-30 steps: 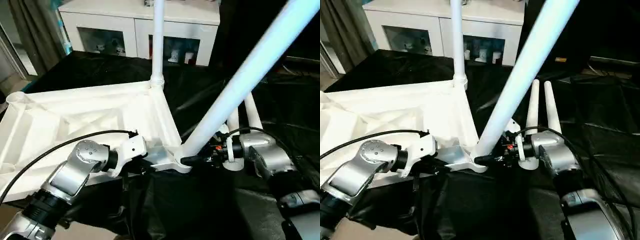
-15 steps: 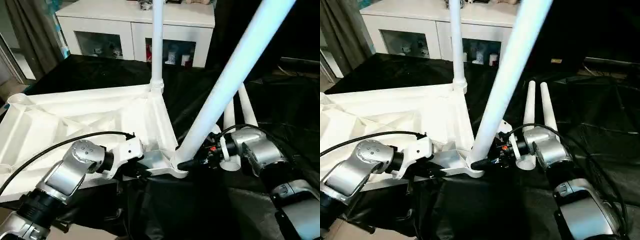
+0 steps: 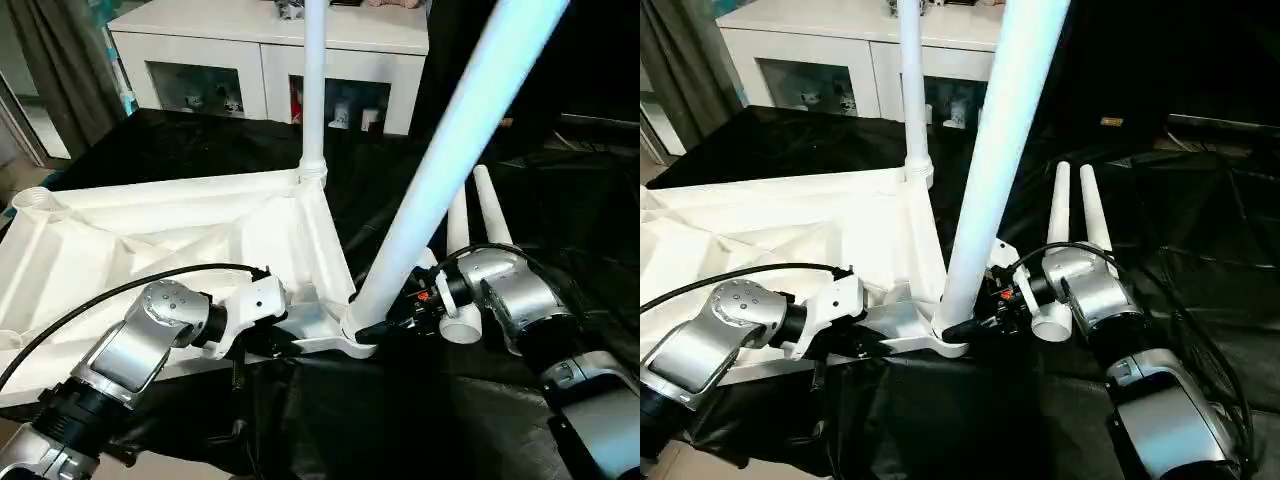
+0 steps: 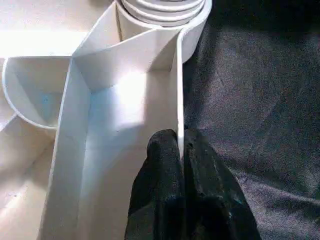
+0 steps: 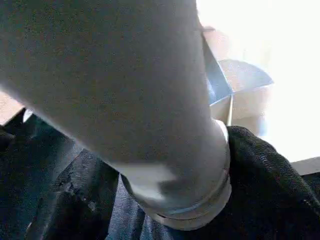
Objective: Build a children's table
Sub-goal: Insert table leg to table base
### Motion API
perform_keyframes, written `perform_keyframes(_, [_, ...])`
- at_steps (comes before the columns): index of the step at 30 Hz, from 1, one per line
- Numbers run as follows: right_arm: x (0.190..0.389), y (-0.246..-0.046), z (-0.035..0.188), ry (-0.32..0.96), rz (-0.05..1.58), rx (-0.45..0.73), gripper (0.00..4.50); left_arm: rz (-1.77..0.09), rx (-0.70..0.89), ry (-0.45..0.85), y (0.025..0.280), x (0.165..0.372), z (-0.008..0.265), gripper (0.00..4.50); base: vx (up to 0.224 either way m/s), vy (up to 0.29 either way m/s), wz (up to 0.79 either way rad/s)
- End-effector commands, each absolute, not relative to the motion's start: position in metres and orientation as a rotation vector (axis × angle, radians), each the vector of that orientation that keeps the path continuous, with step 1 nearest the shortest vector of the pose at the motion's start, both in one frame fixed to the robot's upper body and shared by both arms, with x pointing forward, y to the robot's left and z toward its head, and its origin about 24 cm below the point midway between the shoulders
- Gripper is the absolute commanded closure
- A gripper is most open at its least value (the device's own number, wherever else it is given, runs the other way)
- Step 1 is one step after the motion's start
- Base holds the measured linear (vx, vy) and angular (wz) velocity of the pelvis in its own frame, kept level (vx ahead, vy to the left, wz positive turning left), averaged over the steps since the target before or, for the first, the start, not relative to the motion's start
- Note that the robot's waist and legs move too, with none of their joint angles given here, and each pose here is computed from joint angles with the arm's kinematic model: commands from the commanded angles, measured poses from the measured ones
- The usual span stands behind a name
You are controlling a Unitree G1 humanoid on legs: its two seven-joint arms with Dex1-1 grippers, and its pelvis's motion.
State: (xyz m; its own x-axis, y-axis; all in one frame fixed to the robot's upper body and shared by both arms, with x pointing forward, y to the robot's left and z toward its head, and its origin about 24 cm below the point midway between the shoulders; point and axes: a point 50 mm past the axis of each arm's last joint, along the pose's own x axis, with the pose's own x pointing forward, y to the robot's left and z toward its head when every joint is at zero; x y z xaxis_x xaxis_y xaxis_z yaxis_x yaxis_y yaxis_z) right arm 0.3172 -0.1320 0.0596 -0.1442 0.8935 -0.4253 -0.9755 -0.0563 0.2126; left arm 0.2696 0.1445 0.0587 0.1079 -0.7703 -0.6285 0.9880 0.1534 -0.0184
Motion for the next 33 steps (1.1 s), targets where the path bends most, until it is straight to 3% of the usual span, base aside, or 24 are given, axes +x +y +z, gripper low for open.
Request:
perform_keyframes(1, [0.297, -0.132, 0.024, 0.738, 1.674, -0.150, 1.68, -1.493, 0.423, 0.516, 0.126, 0.261, 0.065, 4.50, 0.000, 0.000, 0.00])
perform_keyframes(10, [0.303, -0.131, 0.019, 0.686, 1.558, -0.178, 1.68, -1.425, 0.440, 0.483, 0.125, 0.269, 0.066, 4.50, 0.000, 0.000, 0.00])
perform_keyframes(18, [0.307, -0.132, -0.004, 0.670, 1.213, -0.144, 1.69, -1.126, 0.394, 0.437, 0.119, 0.299, 0.067, 4.50, -0.048, 0.006, -0.10])
perform_keyframes(21, [0.307, -0.126, -0.020, 0.704, 1.021, -0.037, 1.69, -1.052, 0.338, 0.423, 0.104, 0.308, 0.069, 4.50, -0.068, 0.027, -0.14])
perform_keyframes(27, [0.309, -0.109, -0.031, 0.729, 0.796, 0.161, 1.69, -1.015, 0.249, 0.416, 0.073, 0.312, 0.071, 4.50, -0.093, 0.011, 0.02])
perform_keyframes(29, [0.311, -0.094, -0.033, 0.728, 0.682, 0.295, 1.69, -1.004, 0.215, 0.425, 0.053, 0.311, 0.070, 4.50, 0.124, -0.114, -0.14])
perform_keyframes(31, [0.312, -0.083, -0.032, 0.728, 0.658, 0.358, 1.70, -1.002, 0.222, 0.426, 0.044, 0.310, 0.070, 4.50, 0.079, 0.039, -0.31])
perform_keyframes(33, [0.313, -0.078, -0.029, 0.724, 0.693, 0.346, 1.70, -1.007, 0.229, 0.421, 0.044, 0.310, 0.070, 4.50, -0.013, 0.024, 0.05])
